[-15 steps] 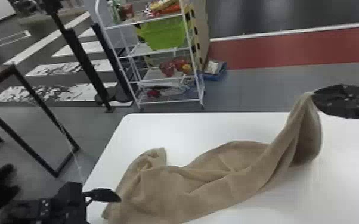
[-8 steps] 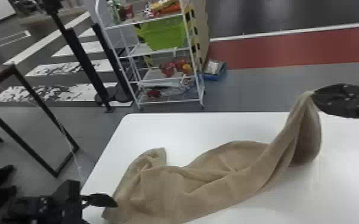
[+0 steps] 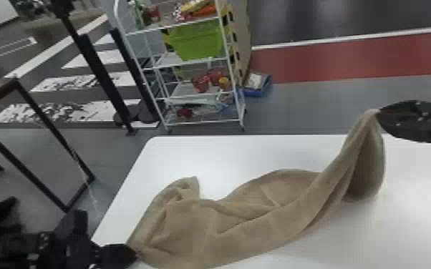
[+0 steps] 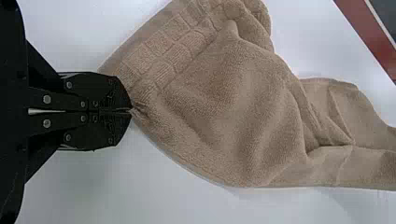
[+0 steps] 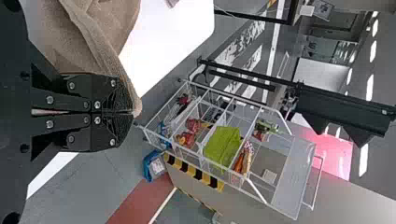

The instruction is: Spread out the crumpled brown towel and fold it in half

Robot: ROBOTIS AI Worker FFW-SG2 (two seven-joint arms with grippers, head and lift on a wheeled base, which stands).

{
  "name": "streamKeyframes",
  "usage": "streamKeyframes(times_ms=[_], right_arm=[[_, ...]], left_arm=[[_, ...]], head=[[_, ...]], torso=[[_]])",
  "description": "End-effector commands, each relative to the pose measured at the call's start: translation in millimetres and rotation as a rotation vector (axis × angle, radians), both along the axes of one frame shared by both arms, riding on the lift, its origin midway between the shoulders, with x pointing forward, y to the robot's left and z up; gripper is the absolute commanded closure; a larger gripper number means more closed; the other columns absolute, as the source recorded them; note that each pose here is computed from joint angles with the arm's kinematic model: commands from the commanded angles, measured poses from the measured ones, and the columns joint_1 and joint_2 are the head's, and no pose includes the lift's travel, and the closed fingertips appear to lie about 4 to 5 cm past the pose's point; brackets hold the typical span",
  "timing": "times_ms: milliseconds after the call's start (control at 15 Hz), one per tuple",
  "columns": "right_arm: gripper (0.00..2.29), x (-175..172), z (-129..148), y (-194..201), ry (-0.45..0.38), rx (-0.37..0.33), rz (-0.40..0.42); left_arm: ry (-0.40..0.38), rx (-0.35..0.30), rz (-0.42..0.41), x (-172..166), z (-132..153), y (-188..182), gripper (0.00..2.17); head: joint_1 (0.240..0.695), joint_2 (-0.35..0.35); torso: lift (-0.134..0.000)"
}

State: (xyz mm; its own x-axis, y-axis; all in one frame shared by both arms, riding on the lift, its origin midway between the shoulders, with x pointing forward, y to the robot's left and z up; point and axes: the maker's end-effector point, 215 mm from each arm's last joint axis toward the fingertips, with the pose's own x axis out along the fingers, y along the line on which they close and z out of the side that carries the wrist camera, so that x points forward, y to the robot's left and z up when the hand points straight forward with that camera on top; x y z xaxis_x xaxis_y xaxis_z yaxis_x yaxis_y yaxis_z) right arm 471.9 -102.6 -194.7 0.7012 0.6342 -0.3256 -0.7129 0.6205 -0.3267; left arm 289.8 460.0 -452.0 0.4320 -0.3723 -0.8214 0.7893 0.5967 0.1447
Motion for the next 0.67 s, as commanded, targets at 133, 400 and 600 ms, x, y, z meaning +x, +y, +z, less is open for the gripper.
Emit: streamKeyframes(times_ms=[133, 400, 600], right_arm=[[1.32, -3.2, 14.1, -16.1, -0.029, 0.009, -0.032], [1.32, 0.8, 24.0, -43.8, -0.05, 0.015, -0.088], [1.32, 8.1, 34.6, -63.8, -0.082, 0.011, -0.132]], left_arm=[[-0.152, -0.105, 0.09, 20.6, 54.8, 14.5, 1.82], [-0.248, -0.326, 0.374, 53.2, 114.1, 31.8, 1.82], [-0.241, -0.472, 0.542, 81.9, 132.1, 27.3, 1.83]], head=[[0.695, 0.35], [0.695, 0.35], [0.695, 0.35]], torso=[[-0.122], [-0.122], [-0.122]])
